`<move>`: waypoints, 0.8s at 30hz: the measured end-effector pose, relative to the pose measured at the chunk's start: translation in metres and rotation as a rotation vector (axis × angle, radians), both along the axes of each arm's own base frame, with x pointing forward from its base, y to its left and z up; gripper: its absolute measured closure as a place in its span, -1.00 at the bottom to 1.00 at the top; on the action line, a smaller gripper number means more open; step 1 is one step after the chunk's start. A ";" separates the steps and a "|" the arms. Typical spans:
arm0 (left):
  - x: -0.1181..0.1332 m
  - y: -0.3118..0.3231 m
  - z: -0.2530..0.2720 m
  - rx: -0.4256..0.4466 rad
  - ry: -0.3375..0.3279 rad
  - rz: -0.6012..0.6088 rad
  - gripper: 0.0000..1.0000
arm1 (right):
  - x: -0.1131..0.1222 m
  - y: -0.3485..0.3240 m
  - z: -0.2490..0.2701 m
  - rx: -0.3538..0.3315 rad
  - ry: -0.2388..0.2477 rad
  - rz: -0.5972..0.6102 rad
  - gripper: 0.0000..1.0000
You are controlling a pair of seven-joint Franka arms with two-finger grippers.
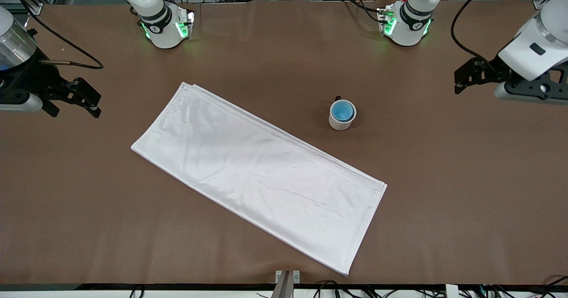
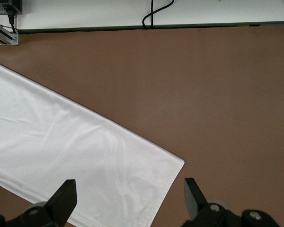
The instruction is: Place blue cup into white mug on table
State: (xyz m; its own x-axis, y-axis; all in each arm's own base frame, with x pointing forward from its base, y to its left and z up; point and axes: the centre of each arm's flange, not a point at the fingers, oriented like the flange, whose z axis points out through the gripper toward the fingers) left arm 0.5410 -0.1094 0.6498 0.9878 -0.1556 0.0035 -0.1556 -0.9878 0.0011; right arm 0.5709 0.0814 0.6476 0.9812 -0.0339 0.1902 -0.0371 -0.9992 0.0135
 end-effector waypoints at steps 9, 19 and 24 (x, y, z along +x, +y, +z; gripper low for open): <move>-0.014 0.001 0.017 0.003 -0.023 -0.005 -1.00 | 0.000 0.000 0.000 0.000 0.000 0.000 -1.00; -0.017 0.005 0.007 0.010 0.001 -0.075 -1.00 | 0.000 0.000 0.000 0.000 0.000 0.001 -1.00; -0.017 0.005 0.003 0.012 0.009 -0.078 -1.00 | 0.000 0.001 0.000 0.000 0.000 0.002 -1.00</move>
